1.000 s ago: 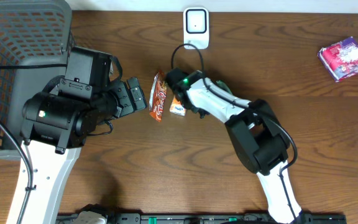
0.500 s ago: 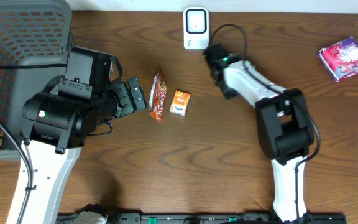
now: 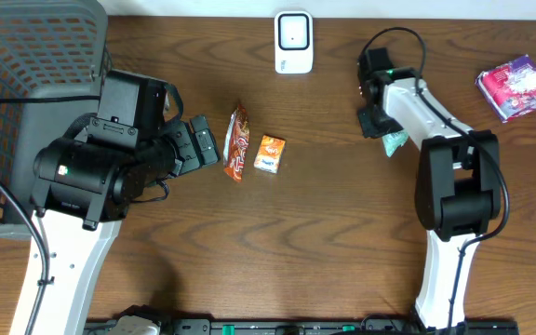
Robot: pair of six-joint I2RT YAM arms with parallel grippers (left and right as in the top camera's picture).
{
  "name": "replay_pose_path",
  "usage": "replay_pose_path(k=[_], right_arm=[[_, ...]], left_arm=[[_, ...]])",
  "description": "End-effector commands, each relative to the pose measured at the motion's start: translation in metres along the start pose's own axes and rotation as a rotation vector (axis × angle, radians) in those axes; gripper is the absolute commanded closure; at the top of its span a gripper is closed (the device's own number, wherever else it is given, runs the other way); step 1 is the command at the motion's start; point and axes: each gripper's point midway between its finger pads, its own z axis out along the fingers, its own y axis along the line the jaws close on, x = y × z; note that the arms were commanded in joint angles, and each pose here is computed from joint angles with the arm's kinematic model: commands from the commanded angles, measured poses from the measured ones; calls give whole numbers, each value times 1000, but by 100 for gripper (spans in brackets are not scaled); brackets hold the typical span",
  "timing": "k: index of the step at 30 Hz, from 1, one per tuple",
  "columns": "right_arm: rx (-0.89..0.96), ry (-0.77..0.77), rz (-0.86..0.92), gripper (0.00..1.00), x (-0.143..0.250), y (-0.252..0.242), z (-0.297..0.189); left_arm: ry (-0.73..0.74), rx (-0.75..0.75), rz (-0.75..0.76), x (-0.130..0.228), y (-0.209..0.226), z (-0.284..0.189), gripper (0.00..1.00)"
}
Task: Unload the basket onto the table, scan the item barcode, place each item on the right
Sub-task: 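Carry the mint-green packet right and place it beside the purple-red bag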
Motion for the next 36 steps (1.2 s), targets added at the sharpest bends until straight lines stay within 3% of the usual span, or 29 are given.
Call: replay_pose_path(k=[1, 9, 15, 24, 30, 36], right_arm=[[-347, 33, -35, 99, 7, 63, 1], [-688, -39, 8, 99, -23, 115, -52], [-826, -225, 87, 99, -84, 125, -113], [-797, -592, 268, 99, -178, 133, -168], [-717, -721, 375, 99, -205, 139, -177], [-680, -755, 416, 99, -213, 127, -174]], left_arm=[[-13, 1, -2, -2, 0, -3, 2], [-13, 2, -2, -2, 0, -3, 2], [-13, 1, -2, -2, 0, -3, 2], [-13, 1, -2, -2, 0, -3, 2], [-13, 1, -2, -2, 0, -3, 2], [-13, 1, -2, -2, 0, -3, 2]])
